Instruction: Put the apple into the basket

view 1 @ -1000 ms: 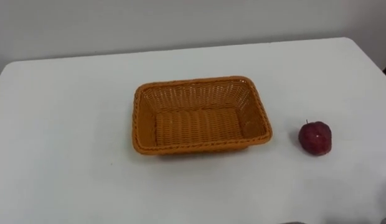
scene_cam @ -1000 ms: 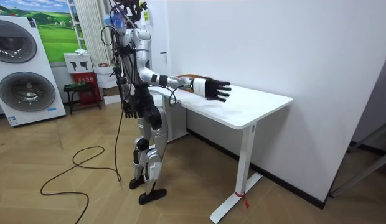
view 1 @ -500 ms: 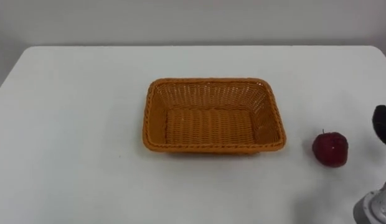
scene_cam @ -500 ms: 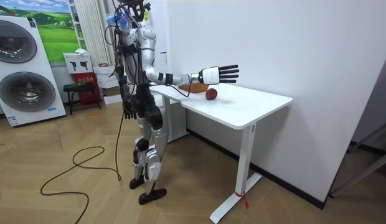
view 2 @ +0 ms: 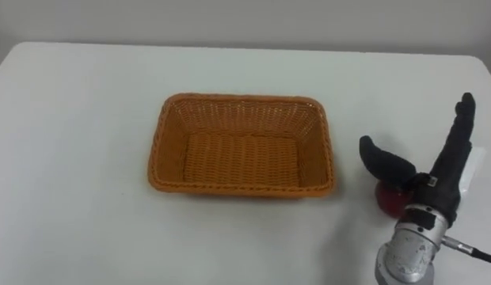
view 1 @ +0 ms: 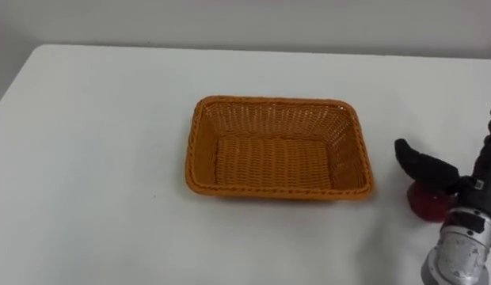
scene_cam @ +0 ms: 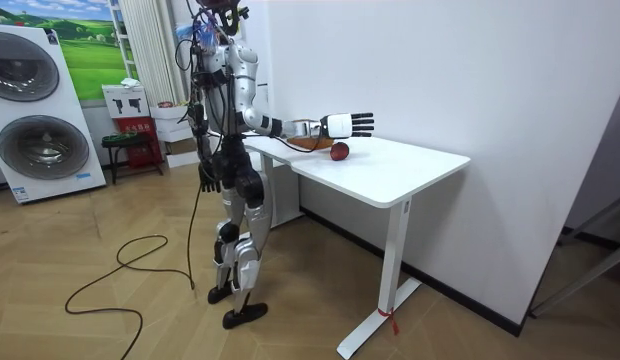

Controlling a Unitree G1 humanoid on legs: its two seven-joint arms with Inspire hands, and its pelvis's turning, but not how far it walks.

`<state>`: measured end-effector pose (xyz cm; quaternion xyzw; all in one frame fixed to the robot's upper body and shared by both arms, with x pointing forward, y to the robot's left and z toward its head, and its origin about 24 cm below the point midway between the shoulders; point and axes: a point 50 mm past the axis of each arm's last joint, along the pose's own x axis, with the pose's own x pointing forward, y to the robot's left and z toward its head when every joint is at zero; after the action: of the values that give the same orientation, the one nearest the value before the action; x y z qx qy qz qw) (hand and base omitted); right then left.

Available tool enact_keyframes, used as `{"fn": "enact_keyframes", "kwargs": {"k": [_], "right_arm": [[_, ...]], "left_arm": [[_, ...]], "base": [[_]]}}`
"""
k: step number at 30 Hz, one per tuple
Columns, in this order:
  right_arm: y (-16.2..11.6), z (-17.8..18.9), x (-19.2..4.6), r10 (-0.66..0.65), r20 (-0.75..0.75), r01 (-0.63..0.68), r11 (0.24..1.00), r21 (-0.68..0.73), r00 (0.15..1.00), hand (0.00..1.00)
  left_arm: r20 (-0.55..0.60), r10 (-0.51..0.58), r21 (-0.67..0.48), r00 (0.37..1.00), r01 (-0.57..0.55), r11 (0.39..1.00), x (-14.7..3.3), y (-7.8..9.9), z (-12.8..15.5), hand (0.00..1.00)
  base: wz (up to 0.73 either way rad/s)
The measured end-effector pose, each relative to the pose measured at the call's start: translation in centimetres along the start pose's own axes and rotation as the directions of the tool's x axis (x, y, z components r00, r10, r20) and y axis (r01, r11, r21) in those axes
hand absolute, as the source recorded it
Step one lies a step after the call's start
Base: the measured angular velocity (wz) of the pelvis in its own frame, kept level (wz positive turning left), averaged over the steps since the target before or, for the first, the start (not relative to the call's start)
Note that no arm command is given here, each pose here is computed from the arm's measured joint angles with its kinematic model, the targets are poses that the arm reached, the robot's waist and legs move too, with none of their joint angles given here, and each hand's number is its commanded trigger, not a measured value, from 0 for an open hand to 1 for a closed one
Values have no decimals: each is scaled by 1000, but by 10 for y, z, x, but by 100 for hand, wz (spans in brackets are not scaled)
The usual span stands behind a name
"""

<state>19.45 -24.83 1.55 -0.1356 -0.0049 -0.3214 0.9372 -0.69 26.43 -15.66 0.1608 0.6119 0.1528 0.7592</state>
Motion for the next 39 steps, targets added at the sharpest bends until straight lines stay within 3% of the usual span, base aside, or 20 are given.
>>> {"fn": "enact_keyframes", "kwargs": {"k": [12,26,27,28,39], "right_arm": [[-2,-37,-13,71,-120,-89,985,-148,990,0],[-11,-69,-28,66,-245,-117,973,-201,967,0],[-11,-71,-29,70,-243,-123,970,-211,968,13],[-10,-71,-30,73,-243,-127,968,-216,967,100],[-26,-82,-32,56,-200,-122,934,-336,978,100]], "left_arm": [[20,-4,7,1000,4,1000,0,-1,5,0],[-16,-4,9,1000,4,1000,-1,-2,-4,0],[-22,-4,10,1000,4,1000,-2,-2,-6,0],[-27,-3,11,1000,3,1000,-2,-2,-8,0],[-16,-24,9,1000,24,1000,-2,-4,-6,0]], "base": [[0],[3],[4],[5],[0]]}}
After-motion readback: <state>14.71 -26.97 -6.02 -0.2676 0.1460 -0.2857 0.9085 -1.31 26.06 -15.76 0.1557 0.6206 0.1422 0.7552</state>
